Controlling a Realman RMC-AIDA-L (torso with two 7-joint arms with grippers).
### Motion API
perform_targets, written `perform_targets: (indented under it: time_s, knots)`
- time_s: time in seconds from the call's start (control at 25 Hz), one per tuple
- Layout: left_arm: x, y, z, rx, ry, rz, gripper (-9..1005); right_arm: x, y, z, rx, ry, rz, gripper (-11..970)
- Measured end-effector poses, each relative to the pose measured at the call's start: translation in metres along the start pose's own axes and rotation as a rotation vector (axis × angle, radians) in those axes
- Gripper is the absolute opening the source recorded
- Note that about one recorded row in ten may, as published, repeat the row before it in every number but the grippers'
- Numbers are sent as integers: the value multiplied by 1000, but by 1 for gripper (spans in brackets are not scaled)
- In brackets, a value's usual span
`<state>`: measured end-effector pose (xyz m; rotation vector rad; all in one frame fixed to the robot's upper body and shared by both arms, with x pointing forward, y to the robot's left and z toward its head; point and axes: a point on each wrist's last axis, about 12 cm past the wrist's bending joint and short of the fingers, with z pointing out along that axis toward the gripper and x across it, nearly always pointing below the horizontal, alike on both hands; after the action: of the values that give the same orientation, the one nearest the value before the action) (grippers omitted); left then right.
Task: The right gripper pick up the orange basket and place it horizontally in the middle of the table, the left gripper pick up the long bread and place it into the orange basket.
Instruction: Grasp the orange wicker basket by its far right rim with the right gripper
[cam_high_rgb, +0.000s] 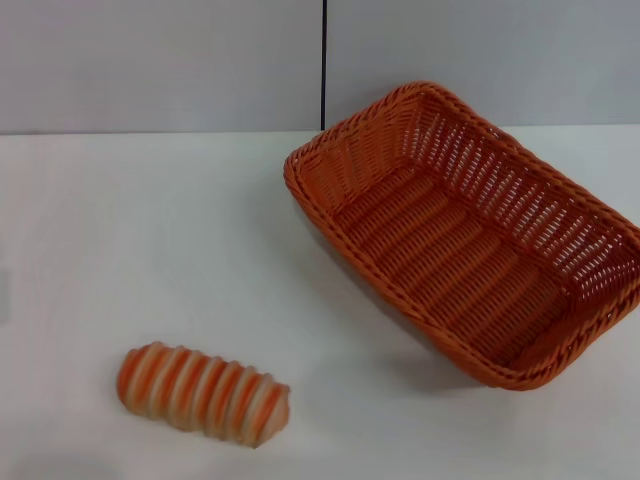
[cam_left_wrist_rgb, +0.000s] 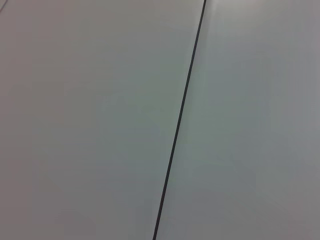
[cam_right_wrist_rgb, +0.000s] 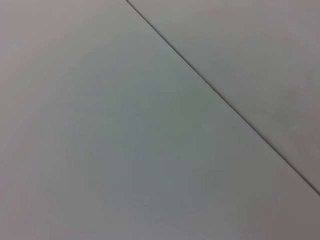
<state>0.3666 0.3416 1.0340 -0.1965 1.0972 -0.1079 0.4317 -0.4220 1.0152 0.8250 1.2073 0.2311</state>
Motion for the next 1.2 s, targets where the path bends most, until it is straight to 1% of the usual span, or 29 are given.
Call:
perform_targets:
  time_s: [0.16,0.32,0.64,0.8,0.88,1.04,1.2]
  knots:
    - [0,0,0,0,1,1,595,1,1,2,-2,-2,28,827]
    - [0,0,1,4,-1,-1,408,1,3,5,-7,-5,37,827]
    - [1,-3,6,10,-13,-12,199,-2,8,12,-28,-20,26,827]
    - [2,-5,9,21,-21,-17,280,-3,8,11,-42,-24,44,826]
    - [2,-5,10,23,-22,-19,321,-5,10,12,-71,-9,28,826]
    - [3,-6,11,27,-21,-22,481,-13,17,16,-188,26,-49,826]
    - [4,-8,12,35,-17,-26,635,-30,29,28,-357,86,-142,826]
